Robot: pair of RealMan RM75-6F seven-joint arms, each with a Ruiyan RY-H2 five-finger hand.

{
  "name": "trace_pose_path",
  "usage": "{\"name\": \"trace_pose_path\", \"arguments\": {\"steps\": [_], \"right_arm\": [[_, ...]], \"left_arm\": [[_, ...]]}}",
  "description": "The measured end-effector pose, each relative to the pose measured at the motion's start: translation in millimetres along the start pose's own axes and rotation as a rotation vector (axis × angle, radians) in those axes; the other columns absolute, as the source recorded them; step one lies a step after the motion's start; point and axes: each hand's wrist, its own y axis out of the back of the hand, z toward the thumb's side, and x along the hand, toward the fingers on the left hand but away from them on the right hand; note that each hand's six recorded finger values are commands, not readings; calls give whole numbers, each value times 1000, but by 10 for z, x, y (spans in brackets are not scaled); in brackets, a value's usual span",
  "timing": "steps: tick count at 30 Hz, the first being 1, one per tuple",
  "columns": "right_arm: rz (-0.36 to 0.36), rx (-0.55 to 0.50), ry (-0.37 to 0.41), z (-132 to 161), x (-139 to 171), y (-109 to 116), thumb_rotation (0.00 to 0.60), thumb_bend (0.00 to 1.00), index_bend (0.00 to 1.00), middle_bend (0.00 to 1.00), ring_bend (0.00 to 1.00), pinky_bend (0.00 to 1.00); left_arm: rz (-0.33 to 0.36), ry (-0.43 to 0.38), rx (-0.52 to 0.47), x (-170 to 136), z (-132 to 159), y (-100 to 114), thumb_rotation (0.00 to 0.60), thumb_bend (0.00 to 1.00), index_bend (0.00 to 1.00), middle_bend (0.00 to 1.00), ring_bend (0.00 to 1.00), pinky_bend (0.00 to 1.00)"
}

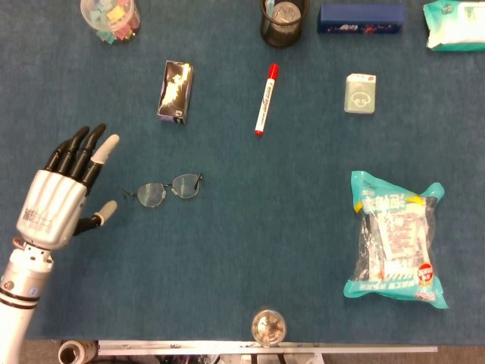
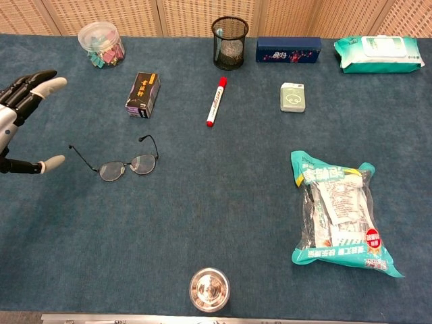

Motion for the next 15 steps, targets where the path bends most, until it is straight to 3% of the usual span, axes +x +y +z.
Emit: {"name": "trace_pose_path", "arguments": {"steps": [7,15], "right_arm": [[-24,0,25,67,-14,76,600,369,309,325,259,356],[-35,11,32,91,-54,154,600,368,309,325,259,356]], "left_arm": [[-52,113,-31,-90,-46,47,600,325,0,0,0,169],[-140,270,7,-178,-218,6,600,325,0,0,0,169]]}}
